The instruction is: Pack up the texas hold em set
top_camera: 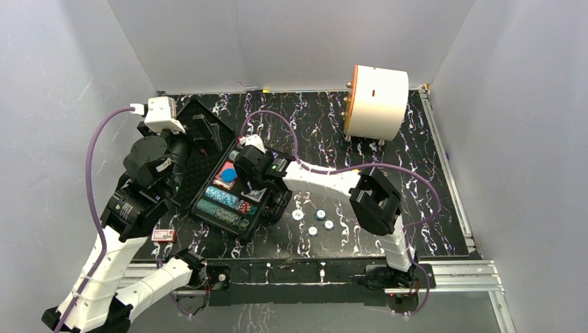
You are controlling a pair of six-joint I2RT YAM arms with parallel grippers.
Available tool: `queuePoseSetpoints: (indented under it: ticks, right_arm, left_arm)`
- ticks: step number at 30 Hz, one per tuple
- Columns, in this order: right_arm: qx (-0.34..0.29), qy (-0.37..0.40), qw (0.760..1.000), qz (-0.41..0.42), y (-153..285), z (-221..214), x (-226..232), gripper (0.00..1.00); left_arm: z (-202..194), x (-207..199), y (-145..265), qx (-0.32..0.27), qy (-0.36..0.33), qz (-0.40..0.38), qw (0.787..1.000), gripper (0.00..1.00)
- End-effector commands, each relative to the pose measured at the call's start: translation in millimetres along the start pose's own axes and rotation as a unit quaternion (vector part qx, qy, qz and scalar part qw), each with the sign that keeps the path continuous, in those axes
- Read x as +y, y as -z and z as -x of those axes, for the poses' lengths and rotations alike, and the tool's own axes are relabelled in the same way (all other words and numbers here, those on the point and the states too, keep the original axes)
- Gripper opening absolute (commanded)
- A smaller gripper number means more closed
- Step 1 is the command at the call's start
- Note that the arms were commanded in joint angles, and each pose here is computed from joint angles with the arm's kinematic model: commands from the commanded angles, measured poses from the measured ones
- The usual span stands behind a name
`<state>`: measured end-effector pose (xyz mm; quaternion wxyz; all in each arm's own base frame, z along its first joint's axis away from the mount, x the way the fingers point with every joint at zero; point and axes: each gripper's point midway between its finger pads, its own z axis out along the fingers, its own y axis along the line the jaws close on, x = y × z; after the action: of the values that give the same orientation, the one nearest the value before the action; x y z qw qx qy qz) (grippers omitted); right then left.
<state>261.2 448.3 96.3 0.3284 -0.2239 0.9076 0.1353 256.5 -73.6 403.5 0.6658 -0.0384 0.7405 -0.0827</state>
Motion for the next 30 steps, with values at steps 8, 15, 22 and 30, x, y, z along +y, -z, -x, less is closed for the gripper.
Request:
queuePoseSetpoints:
  ticks: [8,15,22,30]
  right_arm:
    - [-0.102,-0.096,0.990,-0.032,72.8,56.3,-58.2,0.84]
    - [-0.060,-0.224,0.958,-0.168,76.2,9.0,-190.3,0.83]
    - [-0.024,-0.312,0.915,-0.254,80.0,-50.3,-278.7,0.83]
    - [0.015,-0.308,0.913,-0.268,60.6,-93.2,-325.1,0.80]
  left_arm:
    - [18.1,-4.0,4.6,-0.017,0.013,-0.011,1.000,0.98]
    - [4.9,-10.7,-1.3,0.002,0.016,-0.022,1.000,0.98]
    - [-3.9,-16.7,-9.9,0.018,0.011,-0.027,0.999,0.98]
    - [-13.1,-22.8,-14.7,0.032,0.010,-0.038,0.999,0.98]
